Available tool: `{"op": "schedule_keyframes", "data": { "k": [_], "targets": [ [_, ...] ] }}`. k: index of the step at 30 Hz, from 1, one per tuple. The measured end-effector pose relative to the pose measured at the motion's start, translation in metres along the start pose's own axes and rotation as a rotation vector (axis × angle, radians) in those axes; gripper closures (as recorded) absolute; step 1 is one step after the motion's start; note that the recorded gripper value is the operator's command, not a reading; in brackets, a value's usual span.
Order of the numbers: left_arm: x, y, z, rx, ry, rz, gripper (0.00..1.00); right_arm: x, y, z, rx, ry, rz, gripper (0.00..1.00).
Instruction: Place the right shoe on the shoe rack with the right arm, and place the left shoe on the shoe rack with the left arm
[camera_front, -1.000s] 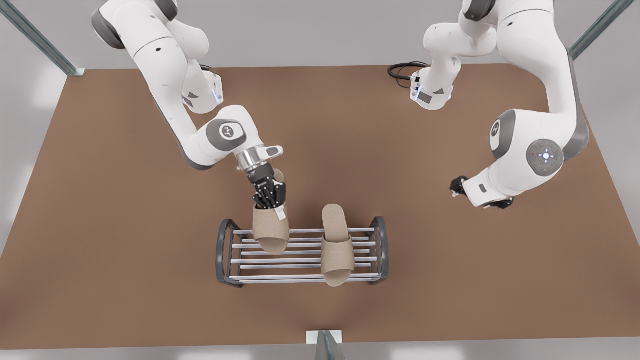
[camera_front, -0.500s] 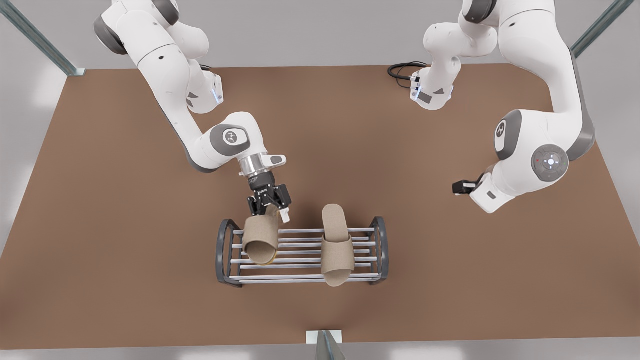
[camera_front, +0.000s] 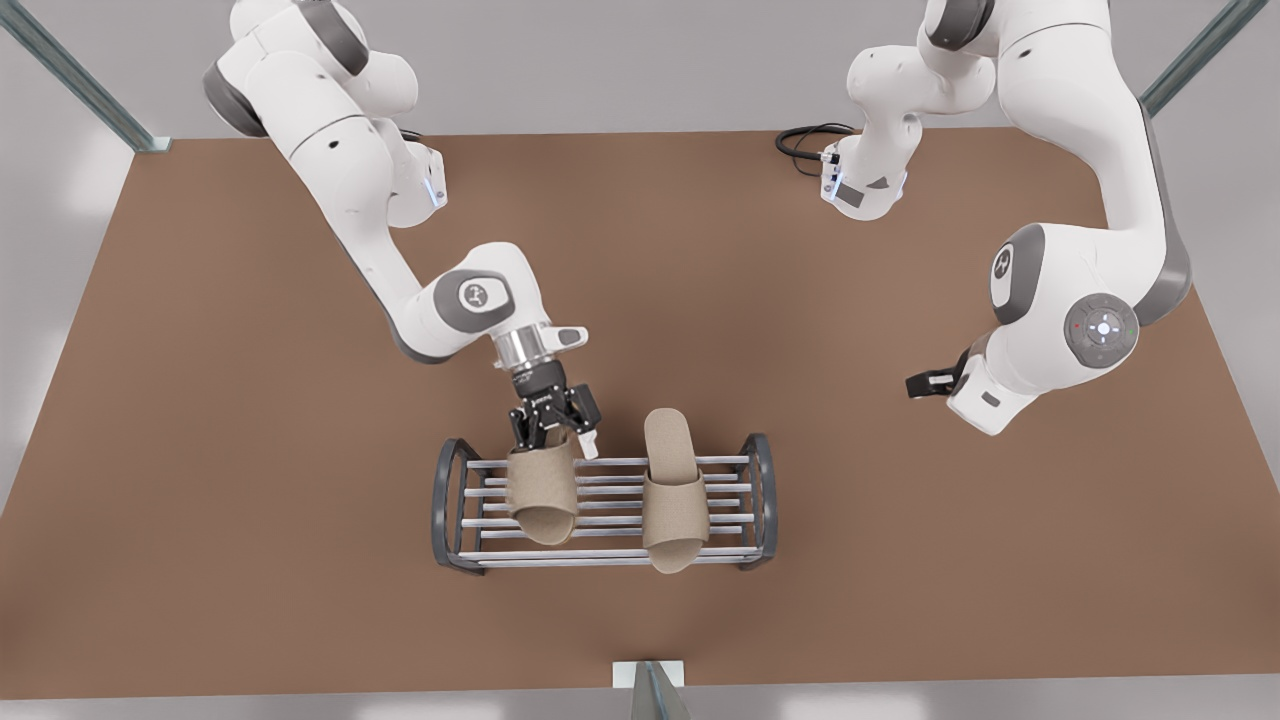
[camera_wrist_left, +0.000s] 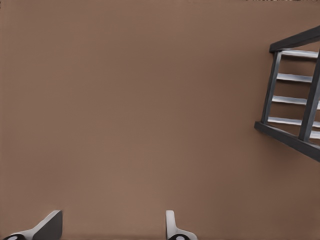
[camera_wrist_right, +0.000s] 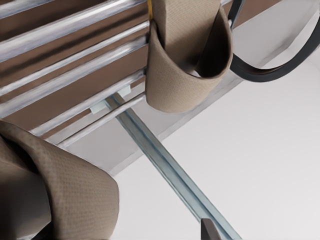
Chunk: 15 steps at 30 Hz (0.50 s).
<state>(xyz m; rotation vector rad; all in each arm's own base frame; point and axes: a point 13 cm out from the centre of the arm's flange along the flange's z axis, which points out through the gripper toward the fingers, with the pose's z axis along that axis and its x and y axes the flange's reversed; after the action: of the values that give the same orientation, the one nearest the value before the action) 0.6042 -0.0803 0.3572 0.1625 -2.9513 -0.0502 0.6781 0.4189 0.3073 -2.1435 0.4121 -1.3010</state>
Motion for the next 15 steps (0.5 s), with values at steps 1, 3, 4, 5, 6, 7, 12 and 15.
{"op": "schedule_keyframes", "data": {
  "k": [1, 3, 4, 5, 6, 7, 12, 15],
  "targets": [
    [-0.0002, 0.0000, -0.0015, 0.001, -0.003, -0.007, 0.00, -0.0026, -0.0029, 0.0003, -0.010, -0.007, 0.019, 0.00],
    [-0.0004, 0.0001, -0.0026, 0.002, -0.005, -0.020, 0.00, -0.0046, -0.0045, 0.0011, -0.053, -0.025, 0.092, 0.00],
    [-0.0007, 0.0005, -0.0022, 0.002, -0.004, -0.026, 0.00, -0.0070, -0.0042, 0.0012, -0.068, -0.040, 0.112, 0.00],
    [-0.0010, 0.0010, -0.0021, 0.003, -0.004, -0.033, 0.00, -0.0087, -0.0043, 0.0010, -0.079, -0.051, 0.122, 0.00],
    [-0.0015, 0.0016, -0.0010, 0.003, -0.002, -0.039, 0.00, -0.0099, -0.0049, 0.0006, -0.085, -0.062, 0.126, 0.00],
    [-0.0020, 0.0017, 0.0003, 0.002, 0.000, -0.045, 0.00, -0.0091, -0.0028, 0.0011, -0.092, -0.070, 0.123, 0.00],
    [-0.0035, 0.0018, 0.0020, 0.003, -0.001, -0.068, 0.00, -0.0076, -0.0042, 0.0002, -0.089, -0.102, 0.067, 0.00],
    [-0.0056, 0.0010, 0.0047, 0.002, 0.001, -0.078, 0.00, -0.0059, 0.0007, 0.0014, -0.090, -0.114, 0.018, 0.00]
  ]
}}
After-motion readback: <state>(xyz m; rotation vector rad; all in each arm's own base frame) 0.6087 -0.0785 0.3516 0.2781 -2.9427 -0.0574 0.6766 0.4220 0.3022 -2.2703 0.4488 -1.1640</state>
